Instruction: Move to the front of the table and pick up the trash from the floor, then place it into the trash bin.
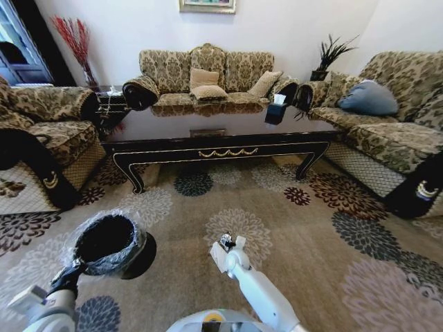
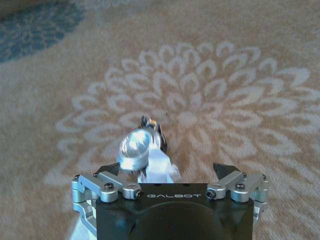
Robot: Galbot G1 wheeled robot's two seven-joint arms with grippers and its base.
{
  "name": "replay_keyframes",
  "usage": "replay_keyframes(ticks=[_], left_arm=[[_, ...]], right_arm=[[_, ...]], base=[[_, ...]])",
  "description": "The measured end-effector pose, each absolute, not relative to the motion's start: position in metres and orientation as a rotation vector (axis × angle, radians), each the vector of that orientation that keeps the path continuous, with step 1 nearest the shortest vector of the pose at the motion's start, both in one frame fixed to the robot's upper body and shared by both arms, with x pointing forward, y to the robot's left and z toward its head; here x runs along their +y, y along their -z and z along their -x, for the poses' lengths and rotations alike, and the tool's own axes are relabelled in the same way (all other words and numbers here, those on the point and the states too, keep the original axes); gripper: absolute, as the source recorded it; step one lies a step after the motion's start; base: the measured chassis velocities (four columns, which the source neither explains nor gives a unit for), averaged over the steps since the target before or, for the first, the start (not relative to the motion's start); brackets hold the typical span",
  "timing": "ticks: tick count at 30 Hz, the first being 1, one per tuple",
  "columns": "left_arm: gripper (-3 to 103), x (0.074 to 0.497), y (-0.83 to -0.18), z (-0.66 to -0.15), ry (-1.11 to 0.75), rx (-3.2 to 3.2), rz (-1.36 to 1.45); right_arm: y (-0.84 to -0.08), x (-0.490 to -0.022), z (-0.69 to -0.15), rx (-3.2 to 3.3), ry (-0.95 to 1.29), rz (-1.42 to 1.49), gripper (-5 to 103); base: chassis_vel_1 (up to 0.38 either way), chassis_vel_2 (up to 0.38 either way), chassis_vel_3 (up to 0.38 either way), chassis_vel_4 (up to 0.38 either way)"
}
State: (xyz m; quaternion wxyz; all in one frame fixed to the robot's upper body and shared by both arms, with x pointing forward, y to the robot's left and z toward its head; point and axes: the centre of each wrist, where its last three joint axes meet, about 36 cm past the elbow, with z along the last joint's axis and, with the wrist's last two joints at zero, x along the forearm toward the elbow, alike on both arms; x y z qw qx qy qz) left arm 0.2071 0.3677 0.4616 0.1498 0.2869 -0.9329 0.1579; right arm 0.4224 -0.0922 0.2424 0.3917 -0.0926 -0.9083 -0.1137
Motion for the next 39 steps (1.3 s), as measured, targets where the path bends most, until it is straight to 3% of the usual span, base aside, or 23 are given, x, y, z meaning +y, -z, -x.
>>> replay_keyframes(ticks=[10,13,16,19,26,28,30,32,35,37,39], left_arm=[[3,0.370,-0.468,-0.200,-0.425,-2.682,-0.832],[3,0.372,-0.470,-0.200,-0.421,-2.686,-0.835],[3,0.372,-0.471,-0.201,-0.419,-2.690,-0.833],[3,0.372,-0.471,-0.201,-0.421,-2.692,-0.832],[3,0.371,-0.467,-0.205,-0.429,-2.687,-0.824],[3,0.371,-0.466,-0.205,-0.430,-2.687,-0.823],[3,0.370,-0.465,-0.206,-0.433,-2.686,-0.820],[3,0.370,-0.465,-0.207,-0.434,-2.686,-0.820],[3,0.367,-0.462,-0.209,-0.446,-2.684,-0.812],[3,0.366,-0.461,-0.209,-0.450,-2.683,-0.809],[3,0.363,-0.458,-0.212,-0.462,-2.680,-0.799]], right_arm=[[-0.221,-0.089,-0.422,-2.293,0.241,0.202,102],[-0.217,-0.087,-0.422,-2.292,0.240,0.196,98],[-0.215,-0.087,-0.420,-2.301,0.223,0.188,83],[-0.214,-0.086,-0.419,-2.309,0.216,0.185,78],[-0.211,-0.089,-0.419,-2.330,0.204,0.188,44],[-0.211,-0.089,-0.419,-2.331,0.203,0.188,44],[-0.211,-0.090,-0.419,-2.336,0.197,0.190,34],[-0.211,-0.090,-0.419,-2.337,0.195,0.190,34],[-0.210,-0.098,-0.416,-2.359,0.174,0.200,13],[-0.211,-0.100,-0.415,-2.368,0.177,0.203,13],[-0.222,-0.105,-0.416,-2.409,0.210,0.202,1]], base=[[0.000,0.000,0.000,0.000],[0.000,0.000,0.000,0.000],[0.000,0.000,0.000,0.000],[0.000,0.000,0.000,0.000],[0.000,0.000,0.000,0.000],[0.000,0.000,0.000,0.000],[0.000,0.000,0.000,0.000],[0.000,0.000,0.000,0.000],[0.000,0.000,0.000,0.000],[0.000,0.000,0.000,0.000],[0.000,0.000,0.000,0.000]])
